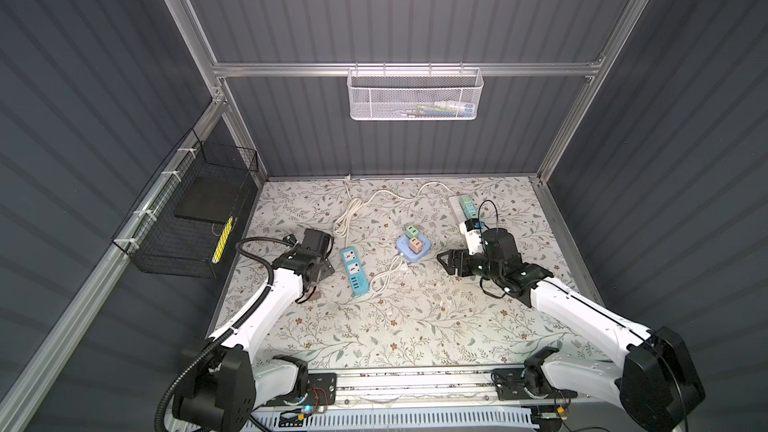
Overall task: Insert the plug
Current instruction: 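Lower the left gripper onto the second pink adapter and close it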
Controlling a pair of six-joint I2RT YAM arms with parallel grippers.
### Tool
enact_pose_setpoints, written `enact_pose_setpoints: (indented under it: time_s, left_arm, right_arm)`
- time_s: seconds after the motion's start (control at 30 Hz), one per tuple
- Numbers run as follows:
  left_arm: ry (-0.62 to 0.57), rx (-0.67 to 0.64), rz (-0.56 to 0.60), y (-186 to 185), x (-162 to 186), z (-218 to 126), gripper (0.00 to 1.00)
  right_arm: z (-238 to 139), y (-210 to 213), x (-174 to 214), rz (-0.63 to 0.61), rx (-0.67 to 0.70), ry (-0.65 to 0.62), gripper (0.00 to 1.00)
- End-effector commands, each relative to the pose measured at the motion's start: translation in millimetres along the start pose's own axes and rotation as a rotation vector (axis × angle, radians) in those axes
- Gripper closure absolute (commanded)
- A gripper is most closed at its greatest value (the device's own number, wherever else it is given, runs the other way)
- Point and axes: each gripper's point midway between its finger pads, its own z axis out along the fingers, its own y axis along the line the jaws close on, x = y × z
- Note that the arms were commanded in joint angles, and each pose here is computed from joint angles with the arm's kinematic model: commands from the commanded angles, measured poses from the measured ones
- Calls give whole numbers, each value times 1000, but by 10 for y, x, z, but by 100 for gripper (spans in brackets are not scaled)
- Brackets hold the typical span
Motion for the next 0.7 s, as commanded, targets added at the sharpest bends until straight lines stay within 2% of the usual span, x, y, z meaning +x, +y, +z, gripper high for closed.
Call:
enact_pose_setpoints:
  time_s: [0.0,0.33,0.67]
  left_arm:
    - [91,33,73,-23,134,116,14]
    - [225,18,71,63,382,568,23]
    - [254,30,112,59,457,582,37]
  right_arm:
    - [25,-41,23,2,16,-2,19]
    - [19,-60,40,2,26,-1,18]
    - [77,-62,69,6,23,19,19]
